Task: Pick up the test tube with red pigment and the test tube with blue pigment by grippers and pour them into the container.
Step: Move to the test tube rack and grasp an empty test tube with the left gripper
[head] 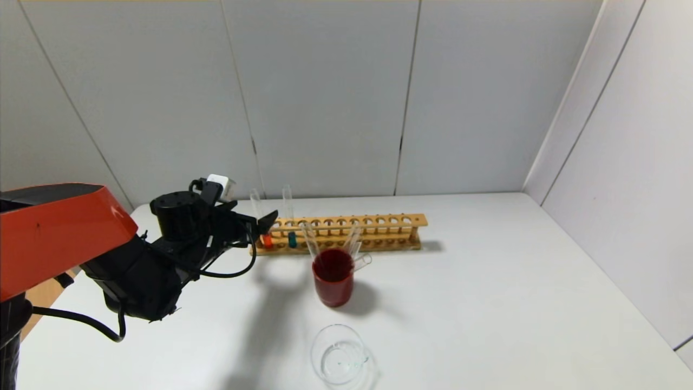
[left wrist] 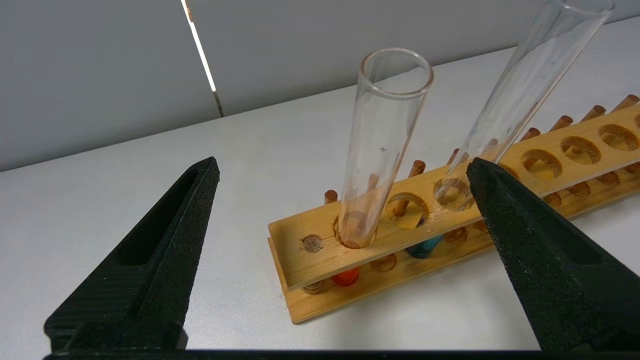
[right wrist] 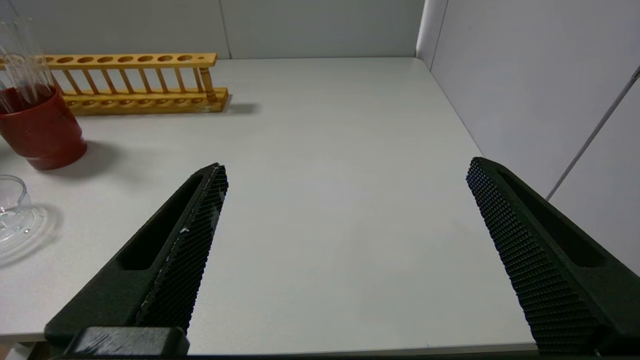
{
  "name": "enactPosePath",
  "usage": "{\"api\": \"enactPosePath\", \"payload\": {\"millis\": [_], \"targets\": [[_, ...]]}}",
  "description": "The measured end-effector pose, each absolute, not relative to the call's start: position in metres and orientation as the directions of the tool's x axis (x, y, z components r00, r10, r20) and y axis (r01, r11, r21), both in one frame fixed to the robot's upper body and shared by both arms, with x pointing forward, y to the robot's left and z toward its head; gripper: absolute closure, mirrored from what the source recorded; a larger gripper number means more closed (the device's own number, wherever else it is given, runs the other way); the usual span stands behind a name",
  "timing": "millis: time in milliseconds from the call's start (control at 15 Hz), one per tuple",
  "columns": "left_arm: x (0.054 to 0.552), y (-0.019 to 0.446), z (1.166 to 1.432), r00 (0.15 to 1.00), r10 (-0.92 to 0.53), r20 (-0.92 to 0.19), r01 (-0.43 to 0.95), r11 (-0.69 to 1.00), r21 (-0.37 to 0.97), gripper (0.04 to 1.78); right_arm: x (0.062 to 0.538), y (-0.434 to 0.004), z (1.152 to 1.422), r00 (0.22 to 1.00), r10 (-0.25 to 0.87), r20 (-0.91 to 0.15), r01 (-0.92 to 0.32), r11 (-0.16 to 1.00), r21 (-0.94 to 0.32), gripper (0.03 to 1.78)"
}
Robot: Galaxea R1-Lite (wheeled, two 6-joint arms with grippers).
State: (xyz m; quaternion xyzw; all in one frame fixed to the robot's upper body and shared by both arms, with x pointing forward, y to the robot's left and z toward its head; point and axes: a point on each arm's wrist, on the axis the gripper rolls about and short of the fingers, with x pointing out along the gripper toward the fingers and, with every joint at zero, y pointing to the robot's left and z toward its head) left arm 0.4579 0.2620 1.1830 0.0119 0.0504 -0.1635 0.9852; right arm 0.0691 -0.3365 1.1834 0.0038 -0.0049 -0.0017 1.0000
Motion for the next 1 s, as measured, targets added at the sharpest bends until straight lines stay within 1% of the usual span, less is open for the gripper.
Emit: {"api": "enactPosePath", "payload": {"millis": [400,533,667,733,800,1000], "targets": [[0.465,0.260,1.183,0.945,-0.312,-0.097,0.315,0.949,0.007,0.07,0.069,-0.336,1.183,1.000,-0.003,0.010,0.003,1.000,0.008,0.07],[0.467,0.260,1.182,0.948,-0.300,-0.108,0.302,0.953,0.007,0.14,0.069,-0.336,1.183,1.000,-0.003,0.010,0.003,1.000,0.008,0.07],[0.469,0.259,1.180,0.948,-0.298,-0.108,0.300,0.954,0.006,0.31,0.069,-0.336,1.183,1.000,-0.003,0.010,0.003,1.000,0.008,0.07],[0.470,0.259,1.179,0.948,-0.298,-0.110,0.301,0.954,0.006,0.44,0.069,-0.336,1.183,1.000,-0.003,0.010,0.003,1.000,0.008,0.07],[0.471,0.258,1.178,0.948,-0.299,-0.111,0.302,0.953,0.007,0.58,0.069,-0.336,1.183,1.000,-0.003,0.010,0.003,1.000,0.008,0.07],[0.473,0.256,1.176,0.945,-0.305,-0.114,0.308,0.951,0.007,1.15,0.069,-0.336,1.183,1.000,-0.003,0.010,0.003,1.000,0.008,0.07]]}}
